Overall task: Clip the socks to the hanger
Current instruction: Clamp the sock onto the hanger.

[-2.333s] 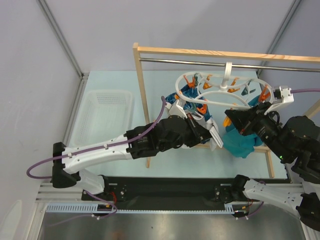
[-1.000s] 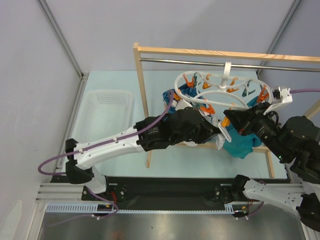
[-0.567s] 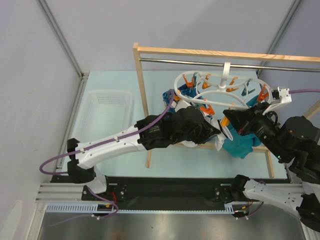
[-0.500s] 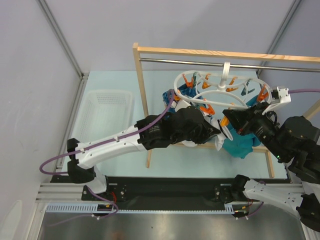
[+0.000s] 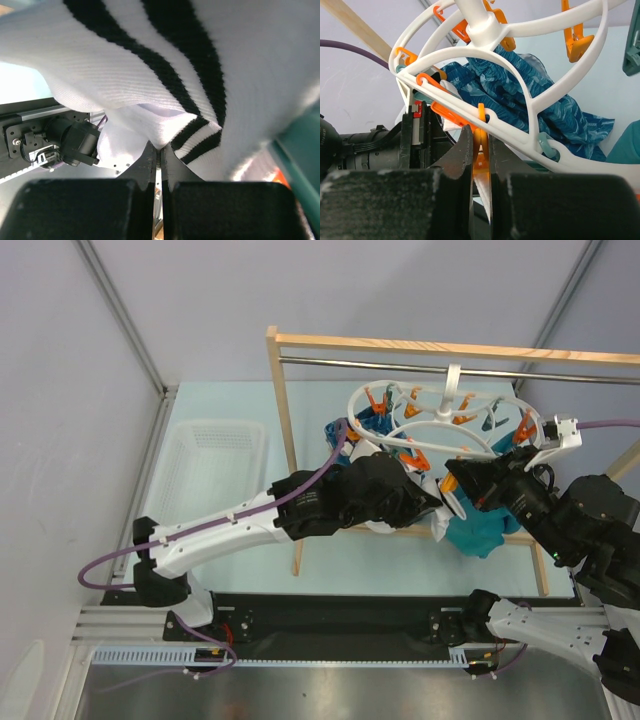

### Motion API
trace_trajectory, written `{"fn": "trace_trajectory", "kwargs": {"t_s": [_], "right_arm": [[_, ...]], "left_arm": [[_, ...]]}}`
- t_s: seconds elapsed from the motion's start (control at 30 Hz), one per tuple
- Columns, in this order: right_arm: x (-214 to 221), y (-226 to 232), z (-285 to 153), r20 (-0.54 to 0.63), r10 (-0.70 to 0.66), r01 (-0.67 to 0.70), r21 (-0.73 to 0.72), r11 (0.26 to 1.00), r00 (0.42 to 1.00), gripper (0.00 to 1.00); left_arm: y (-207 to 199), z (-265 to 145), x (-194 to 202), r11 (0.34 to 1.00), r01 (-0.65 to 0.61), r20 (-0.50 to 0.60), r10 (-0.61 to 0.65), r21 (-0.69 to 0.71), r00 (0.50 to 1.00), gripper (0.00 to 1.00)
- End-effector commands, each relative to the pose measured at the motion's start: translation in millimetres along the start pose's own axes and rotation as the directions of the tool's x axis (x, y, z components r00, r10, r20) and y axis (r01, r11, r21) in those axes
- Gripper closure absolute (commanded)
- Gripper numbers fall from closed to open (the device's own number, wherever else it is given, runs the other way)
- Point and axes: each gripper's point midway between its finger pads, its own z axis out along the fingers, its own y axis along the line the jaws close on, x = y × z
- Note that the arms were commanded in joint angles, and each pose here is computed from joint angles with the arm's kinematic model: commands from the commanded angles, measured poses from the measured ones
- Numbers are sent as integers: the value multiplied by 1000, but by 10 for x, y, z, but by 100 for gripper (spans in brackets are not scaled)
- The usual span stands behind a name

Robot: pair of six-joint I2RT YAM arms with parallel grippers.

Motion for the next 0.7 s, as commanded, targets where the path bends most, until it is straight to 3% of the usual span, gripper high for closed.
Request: {"fn": "trace_trajectory", "kwargs": {"t_s": [0.0,0.67], "right_arm": [[304,21,-39,-124,-59,54,-48,997,991,100],[407,-206,-72,-145,-137,141,20,990,980,100]], "left_arm": [[-162,-185,18,998,31,-29,-30,51,999,100],[-170,-295,5,993,99,-39,-97,59,995,100]]}}
